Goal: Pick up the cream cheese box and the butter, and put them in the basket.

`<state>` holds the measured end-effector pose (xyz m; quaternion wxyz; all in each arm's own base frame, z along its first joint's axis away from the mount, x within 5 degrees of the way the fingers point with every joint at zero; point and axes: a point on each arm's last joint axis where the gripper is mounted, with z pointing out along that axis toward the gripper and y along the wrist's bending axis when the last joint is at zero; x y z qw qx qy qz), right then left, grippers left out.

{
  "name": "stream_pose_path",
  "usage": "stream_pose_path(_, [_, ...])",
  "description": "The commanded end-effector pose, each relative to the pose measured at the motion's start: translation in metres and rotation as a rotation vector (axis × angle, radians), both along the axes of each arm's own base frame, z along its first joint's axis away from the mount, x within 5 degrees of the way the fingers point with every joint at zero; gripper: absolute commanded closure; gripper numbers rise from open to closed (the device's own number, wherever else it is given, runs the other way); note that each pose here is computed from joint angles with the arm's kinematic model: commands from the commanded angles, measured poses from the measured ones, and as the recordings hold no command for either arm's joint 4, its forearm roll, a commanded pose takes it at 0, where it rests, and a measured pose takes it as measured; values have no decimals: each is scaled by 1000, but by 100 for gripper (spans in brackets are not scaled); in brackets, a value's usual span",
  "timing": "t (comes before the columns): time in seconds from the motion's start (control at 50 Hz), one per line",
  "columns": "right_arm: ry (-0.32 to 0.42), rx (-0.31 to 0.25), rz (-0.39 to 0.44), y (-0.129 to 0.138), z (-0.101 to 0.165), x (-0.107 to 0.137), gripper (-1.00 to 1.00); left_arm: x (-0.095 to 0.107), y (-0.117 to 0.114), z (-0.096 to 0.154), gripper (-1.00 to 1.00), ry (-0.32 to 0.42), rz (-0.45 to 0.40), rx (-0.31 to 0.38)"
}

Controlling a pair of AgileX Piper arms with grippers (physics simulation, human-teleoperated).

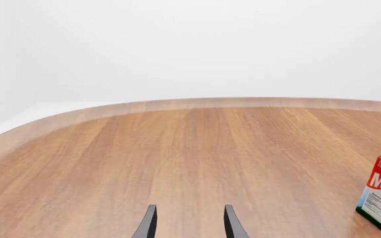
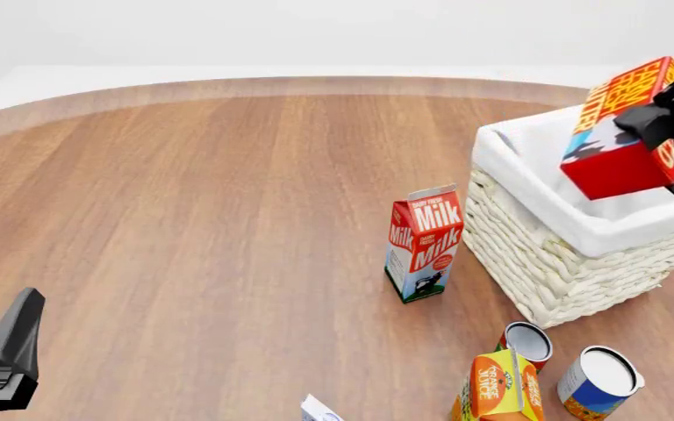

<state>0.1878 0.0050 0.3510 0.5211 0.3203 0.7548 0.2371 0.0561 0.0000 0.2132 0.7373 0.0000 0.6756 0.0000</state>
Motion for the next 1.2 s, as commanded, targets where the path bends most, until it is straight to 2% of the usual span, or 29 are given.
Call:
stream_pose_path(0.02, [-43, 20, -16, -2, 11, -2, 100, 0, 0, 0, -100, 0, 0, 0])
stream_pose_path(0.32, [-31, 43, -21, -1, 0, 6, 100, 0, 0, 0, -100, 0, 0, 0])
stream_pose_path(0.64, [-34, 40, -33, -4, 1, 12, 100, 0, 0, 0, -100, 0, 0, 0])
stream_pose_path(1.2, [-13, 35, -68, -11, -19, 25, 100, 0, 0, 0, -100, 0, 0, 0])
